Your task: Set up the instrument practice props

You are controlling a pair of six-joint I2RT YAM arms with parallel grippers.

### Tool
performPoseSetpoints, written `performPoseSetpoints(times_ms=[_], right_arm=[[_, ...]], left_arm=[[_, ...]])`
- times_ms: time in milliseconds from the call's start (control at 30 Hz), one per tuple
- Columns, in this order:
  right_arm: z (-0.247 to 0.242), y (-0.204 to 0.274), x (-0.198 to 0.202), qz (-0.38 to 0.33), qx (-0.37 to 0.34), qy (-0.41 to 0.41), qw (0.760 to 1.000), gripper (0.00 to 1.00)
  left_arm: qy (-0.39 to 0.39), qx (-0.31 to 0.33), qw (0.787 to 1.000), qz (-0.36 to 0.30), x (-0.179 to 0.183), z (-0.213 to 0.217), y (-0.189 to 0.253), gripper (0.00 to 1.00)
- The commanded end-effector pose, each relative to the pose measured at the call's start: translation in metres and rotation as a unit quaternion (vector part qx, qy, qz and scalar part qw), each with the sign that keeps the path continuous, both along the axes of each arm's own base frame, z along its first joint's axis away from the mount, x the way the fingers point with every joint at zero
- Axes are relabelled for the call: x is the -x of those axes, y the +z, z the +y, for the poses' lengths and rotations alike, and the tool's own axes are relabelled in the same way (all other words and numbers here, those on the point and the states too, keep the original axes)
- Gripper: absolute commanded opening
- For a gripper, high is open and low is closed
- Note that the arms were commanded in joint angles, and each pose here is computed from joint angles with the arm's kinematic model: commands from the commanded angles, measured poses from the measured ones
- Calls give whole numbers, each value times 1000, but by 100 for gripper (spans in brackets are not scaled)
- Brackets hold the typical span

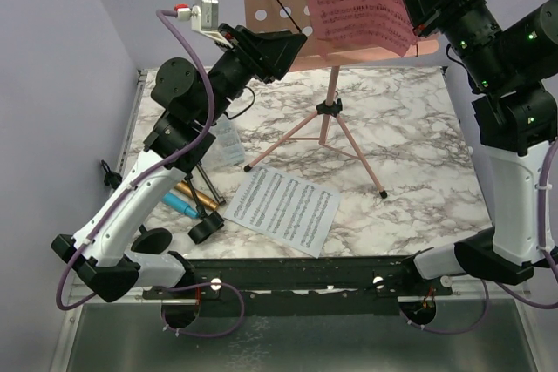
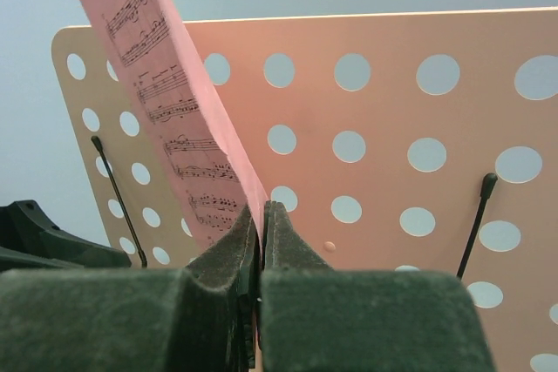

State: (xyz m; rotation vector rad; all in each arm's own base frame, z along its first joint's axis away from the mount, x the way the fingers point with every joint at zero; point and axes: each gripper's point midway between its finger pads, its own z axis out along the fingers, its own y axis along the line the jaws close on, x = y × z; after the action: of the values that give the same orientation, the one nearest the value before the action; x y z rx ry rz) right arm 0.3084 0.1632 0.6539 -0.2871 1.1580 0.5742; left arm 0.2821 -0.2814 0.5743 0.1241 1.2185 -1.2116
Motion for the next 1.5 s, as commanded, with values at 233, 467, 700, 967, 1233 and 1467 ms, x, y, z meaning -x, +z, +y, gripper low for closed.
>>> performPoseSetpoints(times_ms=[233,467,700,967,1233,1467], right_arm=[[13,-8,-7,-2,-25,34,999,0],[14,-2,-4,-9,-41,42,998,0],[16,-2,-4,-13,-53,52,997,0],[18,-3,-6,-16,-60,56,996,0],[24,-5,-9,-15,-63,73,995,0],[25,-5,-9,-21,-70,78,994,0]], left_arm=[[51,47,998,11,-14,7,6,44],[64,50,997,16,-18,5,3,40],[71,52,996,20,-24,0,-1,35],[77,59,995,17,-27,0,0,30],[76,60,995,11,-29,-3,2,23],[74,60,995,3,-27,-3,3,12]])
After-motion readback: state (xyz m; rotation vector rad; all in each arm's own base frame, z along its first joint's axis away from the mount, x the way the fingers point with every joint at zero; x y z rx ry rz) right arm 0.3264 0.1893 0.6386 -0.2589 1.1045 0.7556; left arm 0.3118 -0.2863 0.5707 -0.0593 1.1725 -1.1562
